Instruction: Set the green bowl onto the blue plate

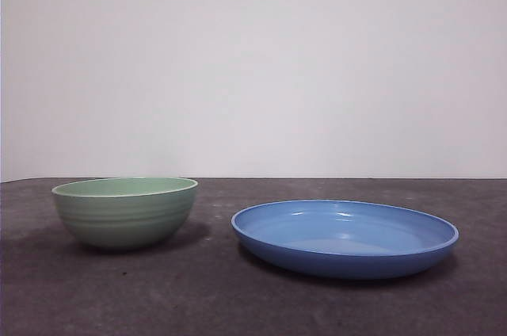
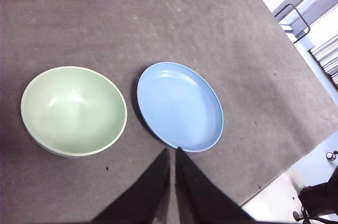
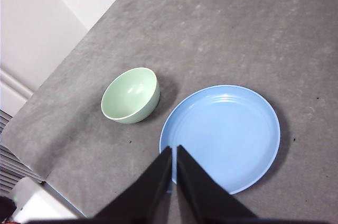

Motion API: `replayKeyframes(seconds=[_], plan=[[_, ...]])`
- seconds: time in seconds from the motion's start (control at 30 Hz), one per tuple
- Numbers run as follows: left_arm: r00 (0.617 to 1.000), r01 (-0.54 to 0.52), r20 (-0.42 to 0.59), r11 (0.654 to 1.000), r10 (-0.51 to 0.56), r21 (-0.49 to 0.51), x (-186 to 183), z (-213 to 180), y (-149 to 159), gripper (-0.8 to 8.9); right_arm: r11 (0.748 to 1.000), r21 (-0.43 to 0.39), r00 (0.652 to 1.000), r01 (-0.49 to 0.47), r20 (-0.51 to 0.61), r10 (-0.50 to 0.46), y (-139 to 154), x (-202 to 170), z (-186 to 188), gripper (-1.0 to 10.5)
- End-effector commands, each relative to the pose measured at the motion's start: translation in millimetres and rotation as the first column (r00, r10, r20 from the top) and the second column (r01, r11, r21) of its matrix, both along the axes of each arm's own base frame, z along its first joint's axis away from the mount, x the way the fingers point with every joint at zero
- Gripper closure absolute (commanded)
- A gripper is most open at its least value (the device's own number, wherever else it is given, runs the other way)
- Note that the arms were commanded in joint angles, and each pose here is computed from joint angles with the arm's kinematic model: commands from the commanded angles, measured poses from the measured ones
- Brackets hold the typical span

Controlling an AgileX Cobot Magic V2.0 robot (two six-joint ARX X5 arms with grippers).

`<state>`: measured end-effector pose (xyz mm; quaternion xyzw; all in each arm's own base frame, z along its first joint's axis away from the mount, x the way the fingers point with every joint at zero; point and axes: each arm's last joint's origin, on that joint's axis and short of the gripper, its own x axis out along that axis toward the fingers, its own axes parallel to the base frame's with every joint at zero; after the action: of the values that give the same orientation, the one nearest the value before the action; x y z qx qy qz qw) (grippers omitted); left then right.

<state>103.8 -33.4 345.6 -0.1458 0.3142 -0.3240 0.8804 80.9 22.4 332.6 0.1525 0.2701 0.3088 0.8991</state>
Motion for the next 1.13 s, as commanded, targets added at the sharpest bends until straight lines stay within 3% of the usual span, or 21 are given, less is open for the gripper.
replayKeyframes(seconds=[0.03,0.23,0.3,0.47,0.57,0.87,1.13], plan=[[0.999,0.021,0.041,1.0,-0.021,0.007,-1,7,0,7.94,1.0,-0.006,0.999,-0.01,0.035,0.011,0,-2,6,9.4],[0.999,0.02,0.039,1.0,-0.021,0.007,0,7,0,7.83,1.0,-0.005,0.999,-0.014,0.035,0.015,0,-3,6,9.4],[0.999,0.02,0.039,1.0,-0.02,0.007,0,7,0,7.57,1.0,-0.004,0.999,-0.014,0.034,0.014,0,-3,6,8.9],[0.999,0.019,0.036,1.0,-0.02,0.008,0,6,0,4.2,1.0,-0.002,0.999,-0.012,0.032,0.012,0,-3,6,5.5],[0.999,0.02,0.033,1.0,-0.02,0.009,-1,6,0,2.95,1.0,-0.001,1.0,-0.012,0.026,0.012,0,-3,6,4.5],[0.997,-0.052,0.057,0.991,0.045,0.127,7,2,2,2.8,1.0,-0.002,1.0,-0.012,-0.004,0.012,0,-4,3,3.9],[0.998,-0.054,-0.023,0.973,0.061,0.224,32,-12,-1,2.82,1.0,-0.002,1.0,-0.012,-0.004,0.012,0,-5,3,3.9]])
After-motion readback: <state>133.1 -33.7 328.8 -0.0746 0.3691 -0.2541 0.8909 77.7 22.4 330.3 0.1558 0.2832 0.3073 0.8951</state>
